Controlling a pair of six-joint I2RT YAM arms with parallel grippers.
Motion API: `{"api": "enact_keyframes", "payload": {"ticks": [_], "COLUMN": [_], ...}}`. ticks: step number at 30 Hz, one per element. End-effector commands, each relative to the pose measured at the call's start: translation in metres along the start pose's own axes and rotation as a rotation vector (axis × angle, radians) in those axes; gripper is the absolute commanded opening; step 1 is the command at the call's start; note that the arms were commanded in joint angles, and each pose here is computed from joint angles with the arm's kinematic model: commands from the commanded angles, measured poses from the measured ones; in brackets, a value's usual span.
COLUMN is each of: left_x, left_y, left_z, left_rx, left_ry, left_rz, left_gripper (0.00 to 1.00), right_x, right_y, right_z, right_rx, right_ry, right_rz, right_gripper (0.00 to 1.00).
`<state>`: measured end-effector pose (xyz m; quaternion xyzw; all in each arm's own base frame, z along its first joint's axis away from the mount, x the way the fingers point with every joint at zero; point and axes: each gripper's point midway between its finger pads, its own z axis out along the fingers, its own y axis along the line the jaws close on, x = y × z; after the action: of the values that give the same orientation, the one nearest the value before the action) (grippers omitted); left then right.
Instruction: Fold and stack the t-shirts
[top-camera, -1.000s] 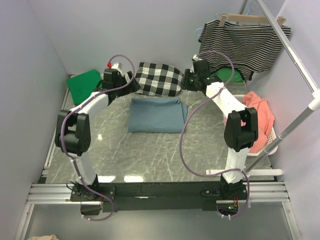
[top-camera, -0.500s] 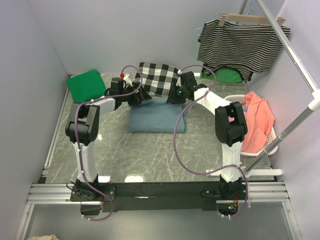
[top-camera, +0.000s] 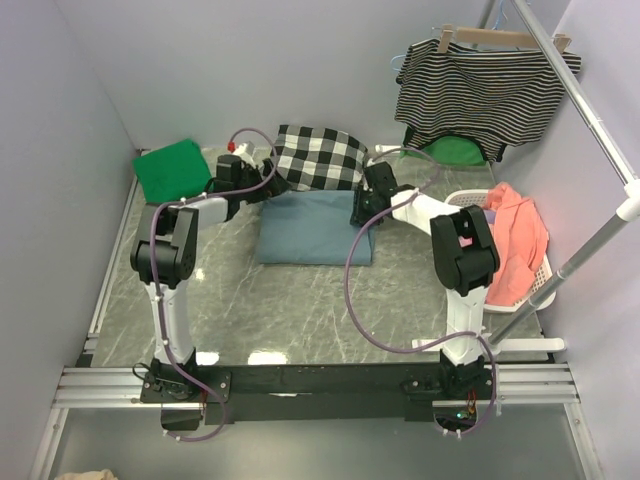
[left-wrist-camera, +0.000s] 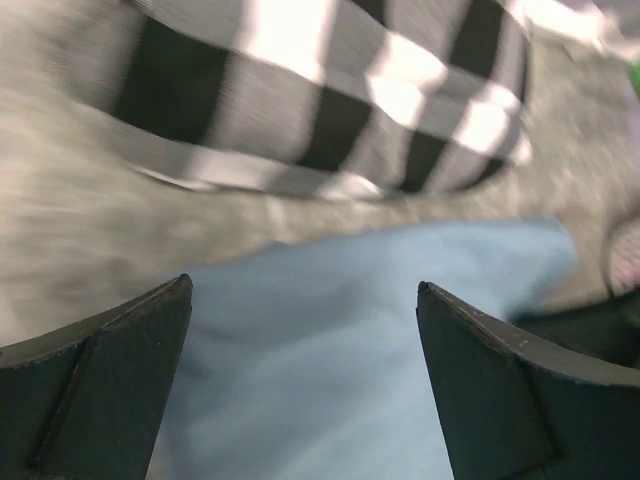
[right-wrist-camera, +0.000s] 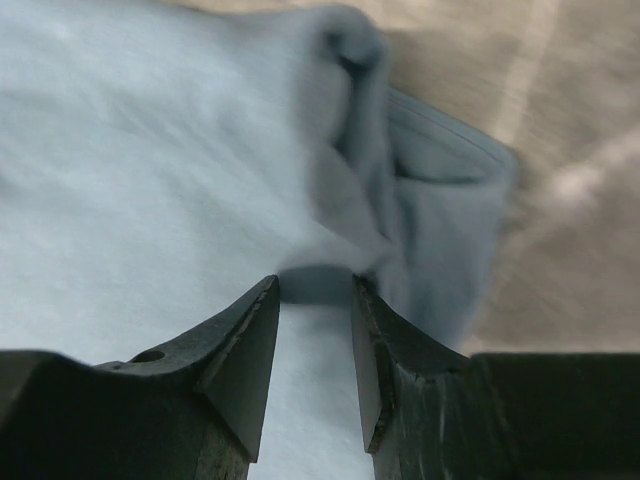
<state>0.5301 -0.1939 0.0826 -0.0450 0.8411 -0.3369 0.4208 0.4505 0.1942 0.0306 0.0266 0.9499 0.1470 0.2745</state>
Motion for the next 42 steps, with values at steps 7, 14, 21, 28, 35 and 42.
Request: {"api": "enact_keyframes", "payload": {"ticks": [7,14,21,28,35,42], "left_x": [-0.075,0.014,0.063,0.079,0.095,0.129], "left_y": [-0.051,-0.03,-0.002,-0.004,-0.012,-0.026], "left_z": [-0.073,-0.085,-0.07,-0.054,-0.049,-0.06], "left_rx": [-0.002,-0.055,-0.071,0.017,0.107,0.098], "left_ry": [-0.188,0.069,0.195,0.256,0.295,0.336], "left_rz": [0.082,0.028,-0.015,-0.018,-0.062,-0.063], "left_gripper": [0.99,0.99,0.99,1.0,0.99,0.99], "right_x": [0.035,0.01,0.014,0.03,0.033,0.036], "right_y": [-0.048,-0.047,-0.053,-0.069,-0.06,-0.039], "right_z": [-0.062,-0.112,-0.102,-0.094,-0.068,-0.036], "right_rx": [0.206,0.212,0.245,0.139,0.001,-0.128], "right_ry": [-0.059,-0.212,-0.136,-0.096,-0.042,0.044], "right_rz": [0.009,0.068,0.125,0.259,0.271,0.28], "right_gripper": [0.43,0.49,0.5,0.61,0.62,0.61]}}
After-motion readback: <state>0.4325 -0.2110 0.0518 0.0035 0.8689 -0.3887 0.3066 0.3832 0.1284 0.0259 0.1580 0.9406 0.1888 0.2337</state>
